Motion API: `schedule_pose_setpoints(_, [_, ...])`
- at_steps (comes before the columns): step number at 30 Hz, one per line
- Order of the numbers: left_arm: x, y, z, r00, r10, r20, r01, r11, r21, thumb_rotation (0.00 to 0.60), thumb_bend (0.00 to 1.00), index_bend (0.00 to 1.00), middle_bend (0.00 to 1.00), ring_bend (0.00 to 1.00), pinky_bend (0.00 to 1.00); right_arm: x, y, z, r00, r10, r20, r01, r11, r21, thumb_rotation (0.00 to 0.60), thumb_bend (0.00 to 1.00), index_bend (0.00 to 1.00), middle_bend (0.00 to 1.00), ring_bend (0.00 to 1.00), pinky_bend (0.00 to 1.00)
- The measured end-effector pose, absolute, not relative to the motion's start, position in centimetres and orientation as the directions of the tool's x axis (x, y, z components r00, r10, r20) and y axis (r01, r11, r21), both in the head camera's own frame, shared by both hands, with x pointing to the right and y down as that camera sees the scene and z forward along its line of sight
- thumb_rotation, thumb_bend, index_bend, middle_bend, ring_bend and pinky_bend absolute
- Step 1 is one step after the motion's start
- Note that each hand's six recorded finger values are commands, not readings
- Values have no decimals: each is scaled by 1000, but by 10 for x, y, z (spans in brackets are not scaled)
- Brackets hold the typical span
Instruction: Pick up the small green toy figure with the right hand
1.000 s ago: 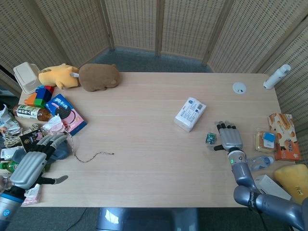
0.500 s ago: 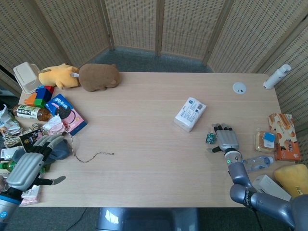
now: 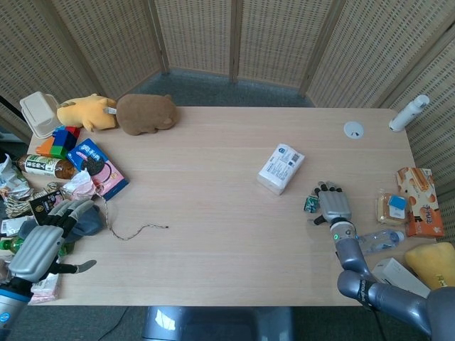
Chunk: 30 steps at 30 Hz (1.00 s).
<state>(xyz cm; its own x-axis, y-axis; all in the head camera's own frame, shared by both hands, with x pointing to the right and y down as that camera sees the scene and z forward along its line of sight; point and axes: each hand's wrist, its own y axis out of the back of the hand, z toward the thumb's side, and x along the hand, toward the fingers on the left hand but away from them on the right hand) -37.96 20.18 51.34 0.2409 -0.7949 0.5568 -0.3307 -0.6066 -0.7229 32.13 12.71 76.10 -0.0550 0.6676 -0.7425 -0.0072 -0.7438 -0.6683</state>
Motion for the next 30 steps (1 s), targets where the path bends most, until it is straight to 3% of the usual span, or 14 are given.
schedule_pose_setpoints(10, [-379, 202, 515, 243, -793, 558, -333, -609, -720, 600, 5, 0, 0, 0, 0, 321, 125, 758, -61, 673, -737, -2, -738, -674, 549, 38, 360, 0, 0, 0])
schedule_pose_setpoints(30, [-382, 203, 516, 240, -795, 557, -338, -607, -719, 600, 5, 0, 0, 0, 0, 313, 124, 758, -72, 668, -741, 23, -741, -671, 582, 41, 373, 15, 0, 0])
